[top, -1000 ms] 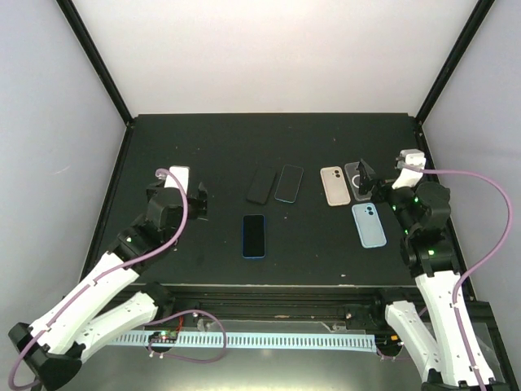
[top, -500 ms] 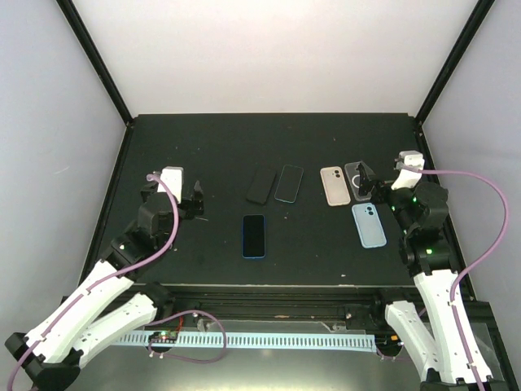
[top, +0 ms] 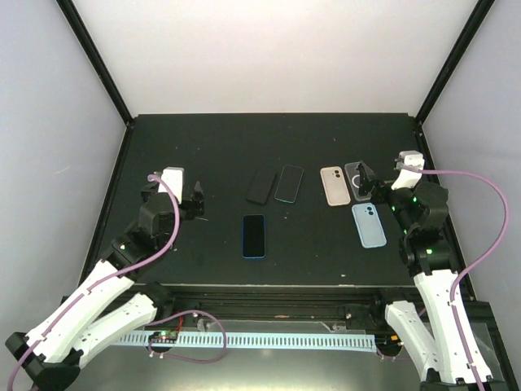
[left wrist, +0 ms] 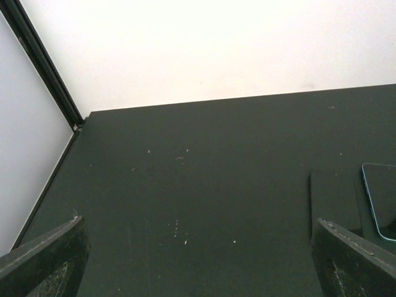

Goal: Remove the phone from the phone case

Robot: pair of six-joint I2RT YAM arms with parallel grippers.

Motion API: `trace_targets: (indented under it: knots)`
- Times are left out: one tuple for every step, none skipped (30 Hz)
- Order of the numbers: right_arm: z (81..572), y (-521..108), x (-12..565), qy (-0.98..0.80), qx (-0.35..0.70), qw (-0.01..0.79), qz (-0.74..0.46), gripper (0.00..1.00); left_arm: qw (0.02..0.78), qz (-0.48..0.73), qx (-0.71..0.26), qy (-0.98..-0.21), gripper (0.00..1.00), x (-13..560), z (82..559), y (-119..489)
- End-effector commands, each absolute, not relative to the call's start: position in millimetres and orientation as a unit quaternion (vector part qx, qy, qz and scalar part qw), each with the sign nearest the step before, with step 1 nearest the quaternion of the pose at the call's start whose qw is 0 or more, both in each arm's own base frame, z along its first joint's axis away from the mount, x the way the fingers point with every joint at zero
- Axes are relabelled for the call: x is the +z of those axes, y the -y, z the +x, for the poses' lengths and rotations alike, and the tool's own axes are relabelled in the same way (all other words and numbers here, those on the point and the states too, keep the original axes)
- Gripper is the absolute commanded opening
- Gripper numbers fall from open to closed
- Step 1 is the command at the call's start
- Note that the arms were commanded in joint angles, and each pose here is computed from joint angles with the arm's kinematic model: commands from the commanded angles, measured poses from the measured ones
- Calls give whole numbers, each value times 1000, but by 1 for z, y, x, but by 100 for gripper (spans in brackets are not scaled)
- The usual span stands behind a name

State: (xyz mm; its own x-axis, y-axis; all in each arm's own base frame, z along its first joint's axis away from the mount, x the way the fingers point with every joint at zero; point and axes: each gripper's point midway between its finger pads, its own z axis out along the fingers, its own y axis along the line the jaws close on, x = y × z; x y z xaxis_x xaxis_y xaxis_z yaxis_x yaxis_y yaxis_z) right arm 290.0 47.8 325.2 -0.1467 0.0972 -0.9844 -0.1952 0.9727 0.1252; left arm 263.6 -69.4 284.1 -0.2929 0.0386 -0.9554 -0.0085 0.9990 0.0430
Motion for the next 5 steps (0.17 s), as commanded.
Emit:
trace_targets:
  knots:
    - [289, -48, 334, -738, 119, 663, -31, 100, 602, 10, 12, -798, 99, 290, 266, 71]
    - [290, -48, 333, -738, 121, 663, -30, 100, 602, 10, 13, -798, 99, 290, 266, 71]
    - [291, -48, 332, -739, 122, 662, -29, 100, 602, 10, 12, -798, 99, 290, 266, 71]
    - [290, -49, 333, -738, 123, 663, -30, 100, 602, 10, 12, -798, 99, 290, 266, 71]
    - [290, -49, 333, -739, 123, 662, -31, 100, 602, 10, 12, -798, 99, 290, 266, 72]
